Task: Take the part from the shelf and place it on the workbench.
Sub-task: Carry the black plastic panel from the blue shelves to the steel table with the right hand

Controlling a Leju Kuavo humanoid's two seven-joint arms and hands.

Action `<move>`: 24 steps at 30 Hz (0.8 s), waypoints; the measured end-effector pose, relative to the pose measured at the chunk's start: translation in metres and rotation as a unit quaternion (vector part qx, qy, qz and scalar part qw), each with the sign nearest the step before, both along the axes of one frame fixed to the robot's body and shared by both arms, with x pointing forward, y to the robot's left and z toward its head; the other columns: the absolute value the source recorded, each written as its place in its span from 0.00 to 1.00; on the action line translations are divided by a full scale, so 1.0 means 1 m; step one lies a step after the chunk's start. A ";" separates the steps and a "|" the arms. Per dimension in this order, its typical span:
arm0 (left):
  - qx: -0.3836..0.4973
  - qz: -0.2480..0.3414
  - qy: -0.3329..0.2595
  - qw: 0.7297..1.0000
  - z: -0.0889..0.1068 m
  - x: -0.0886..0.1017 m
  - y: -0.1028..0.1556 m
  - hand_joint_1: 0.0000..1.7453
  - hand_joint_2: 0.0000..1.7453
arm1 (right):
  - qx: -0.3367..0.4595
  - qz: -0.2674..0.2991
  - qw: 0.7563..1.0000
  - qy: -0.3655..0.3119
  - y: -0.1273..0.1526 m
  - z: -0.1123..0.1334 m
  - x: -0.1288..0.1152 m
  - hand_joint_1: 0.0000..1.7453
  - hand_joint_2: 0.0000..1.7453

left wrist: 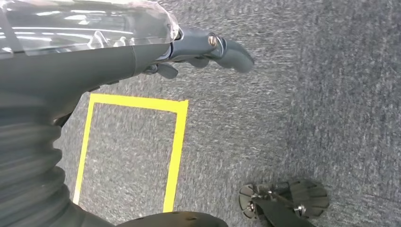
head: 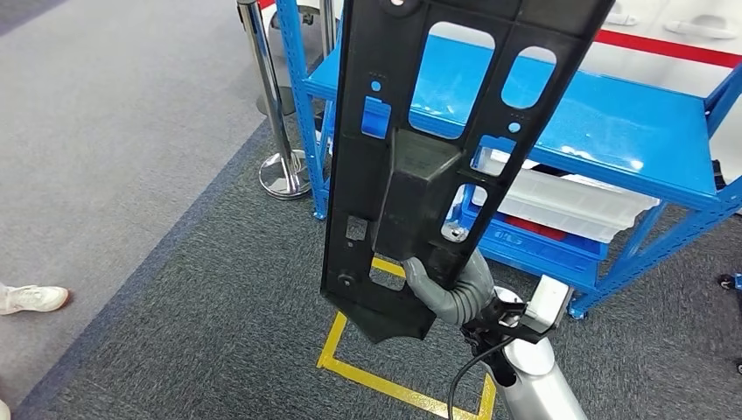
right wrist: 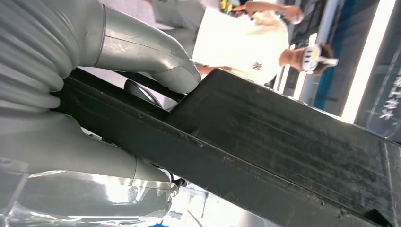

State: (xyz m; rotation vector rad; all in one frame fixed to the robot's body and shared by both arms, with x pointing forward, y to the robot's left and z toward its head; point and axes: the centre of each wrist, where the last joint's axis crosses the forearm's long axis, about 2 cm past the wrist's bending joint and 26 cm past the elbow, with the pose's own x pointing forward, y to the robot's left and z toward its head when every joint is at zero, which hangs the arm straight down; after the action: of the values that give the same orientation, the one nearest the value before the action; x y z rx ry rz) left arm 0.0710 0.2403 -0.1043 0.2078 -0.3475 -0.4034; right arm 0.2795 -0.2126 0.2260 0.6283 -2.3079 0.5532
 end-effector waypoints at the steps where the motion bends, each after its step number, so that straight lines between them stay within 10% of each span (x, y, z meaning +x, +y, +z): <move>1: 0.001 0.000 0.000 1.000 0.000 0.000 0.000 0.00 1.00 | 0.001 -0.002 1.000 -0.001 0.000 0.000 -0.001 1.00 1.00; 24: 0.001 -0.003 0.005 1.000 -0.001 -0.007 0.002 0.00 1.00 | 0.004 -0.078 0.997 -0.005 -0.025 -0.047 -0.062 1.00 1.00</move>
State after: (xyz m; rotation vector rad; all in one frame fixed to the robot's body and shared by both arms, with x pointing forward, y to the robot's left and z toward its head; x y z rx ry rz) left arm 0.0638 0.2427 -0.1057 0.2064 -0.3389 -0.4103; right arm 0.2180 -0.2375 0.1793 0.4447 -2.3450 0.4759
